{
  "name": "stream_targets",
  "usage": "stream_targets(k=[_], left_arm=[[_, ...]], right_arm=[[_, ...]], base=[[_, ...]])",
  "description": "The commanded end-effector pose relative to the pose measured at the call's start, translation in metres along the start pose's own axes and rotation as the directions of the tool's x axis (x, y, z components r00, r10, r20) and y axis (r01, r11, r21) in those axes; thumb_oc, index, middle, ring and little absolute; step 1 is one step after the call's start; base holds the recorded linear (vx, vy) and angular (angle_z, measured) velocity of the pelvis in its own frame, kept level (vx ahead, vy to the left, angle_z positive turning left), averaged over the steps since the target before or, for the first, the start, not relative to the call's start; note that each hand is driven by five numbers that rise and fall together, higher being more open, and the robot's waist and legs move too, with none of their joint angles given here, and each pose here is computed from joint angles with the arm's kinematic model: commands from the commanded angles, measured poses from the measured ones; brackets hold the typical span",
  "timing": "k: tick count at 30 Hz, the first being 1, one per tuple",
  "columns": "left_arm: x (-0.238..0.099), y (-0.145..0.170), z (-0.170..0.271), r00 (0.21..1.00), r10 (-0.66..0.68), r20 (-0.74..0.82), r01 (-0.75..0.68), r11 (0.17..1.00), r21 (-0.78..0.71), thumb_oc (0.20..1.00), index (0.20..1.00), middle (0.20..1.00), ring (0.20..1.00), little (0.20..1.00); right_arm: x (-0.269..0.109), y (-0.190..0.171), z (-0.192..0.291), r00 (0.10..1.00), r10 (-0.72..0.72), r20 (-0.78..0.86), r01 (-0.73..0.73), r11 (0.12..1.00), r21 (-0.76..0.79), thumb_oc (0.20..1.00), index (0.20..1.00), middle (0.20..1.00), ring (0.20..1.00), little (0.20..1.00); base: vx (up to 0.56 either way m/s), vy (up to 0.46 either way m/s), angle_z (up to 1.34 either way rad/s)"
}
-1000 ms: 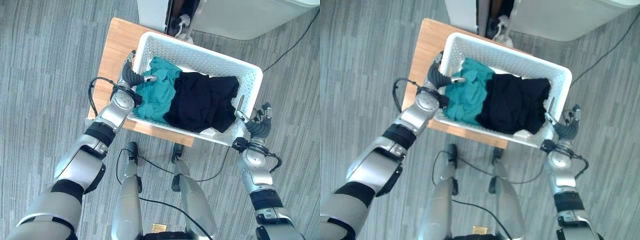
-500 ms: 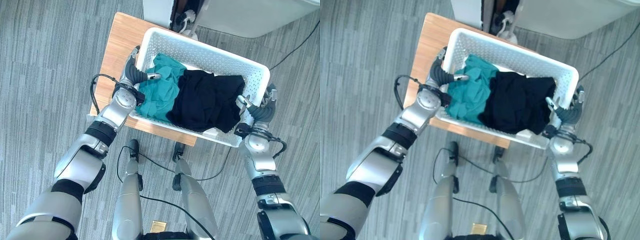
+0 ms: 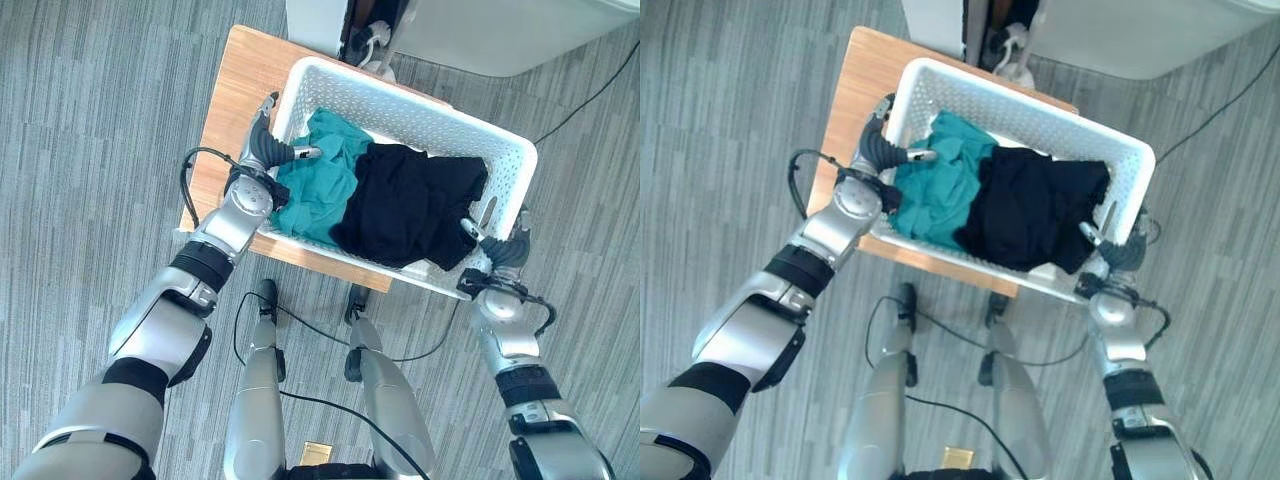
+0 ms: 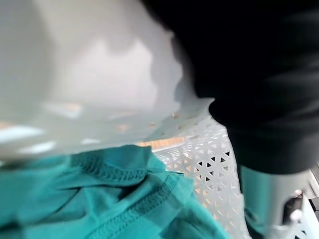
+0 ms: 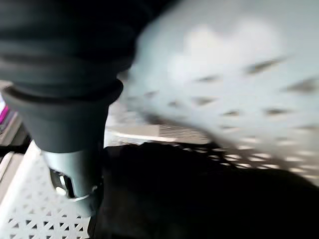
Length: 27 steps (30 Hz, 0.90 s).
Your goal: Grab the laundry basket,head to the washer,open it,put in the laundry and shut it.
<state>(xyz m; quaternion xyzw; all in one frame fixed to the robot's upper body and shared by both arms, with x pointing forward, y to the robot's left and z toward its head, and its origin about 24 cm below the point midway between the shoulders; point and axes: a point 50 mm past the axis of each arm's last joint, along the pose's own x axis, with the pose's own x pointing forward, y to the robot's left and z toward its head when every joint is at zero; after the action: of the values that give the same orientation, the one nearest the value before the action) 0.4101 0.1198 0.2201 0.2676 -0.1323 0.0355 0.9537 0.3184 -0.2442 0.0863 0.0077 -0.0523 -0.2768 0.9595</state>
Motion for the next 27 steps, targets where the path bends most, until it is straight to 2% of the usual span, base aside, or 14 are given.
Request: stream_targets(k=[1,10,15,19,23,27], left_arm=[[0.003,0.005,-0.010,0.998,0.037,-0.058,-0.039,0.999,-0.033,1.000,1.000,1.000,1.000,1.000],[0.005,0.011,-0.006,0.998,0.039,-0.041,-0.040,0.999,-0.014,1.000,1.000,1.000,1.000,1.000],[0.007,0.013,0.000,0.999,0.030,-0.020,-0.030,1.000,0.004,1.000,1.000,1.000,1.000,1.000],[0.010,0.017,0.005,1.000,0.012,-0.008,-0.012,0.999,0.045,1.000,1.000,1.000,1.000,1.000],[0.013,0.023,0.012,1.000,0.004,0.006,-0.005,0.997,0.072,1.000,1.000,1.000,1.000,1.000],[0.015,0.032,0.013,1.000,-0.010,0.009,0.009,0.994,0.107,1.000,1.000,1.000,1.000,1.000]], right_arm=[[-0.001,-0.001,0.003,1.000,0.018,0.013,-0.019,0.998,0.063,1.000,1.000,1.000,1.000,1.000],[0.016,0.019,0.026,0.995,0.082,0.059,-0.087,0.992,0.089,1.000,1.000,1.000,1.000,1.000],[0.021,0.029,0.027,0.988,0.151,0.017,-0.152,0.983,0.102,1.000,1.000,1.000,1.000,1.000],[0.024,0.038,0.017,0.950,0.302,-0.084,-0.305,0.952,-0.020,1.000,1.000,1.000,1.000,1.000],[0.029,0.040,0.016,0.920,0.369,-0.135,-0.381,0.921,-0.077,1.000,1.000,1.000,1.000,1.000],[0.037,0.040,0.019,0.874,0.444,-0.199,-0.481,0.850,-0.214,1.000,1.000,1.000,1.000,1.000]], base=[[0.00,0.000,0.00],[-0.02,0.007,0.00],[0.02,-0.002,0.00],[0.04,-0.025,0.03],[0.00,0.000,0.00],[0.00,0.000,0.00]])
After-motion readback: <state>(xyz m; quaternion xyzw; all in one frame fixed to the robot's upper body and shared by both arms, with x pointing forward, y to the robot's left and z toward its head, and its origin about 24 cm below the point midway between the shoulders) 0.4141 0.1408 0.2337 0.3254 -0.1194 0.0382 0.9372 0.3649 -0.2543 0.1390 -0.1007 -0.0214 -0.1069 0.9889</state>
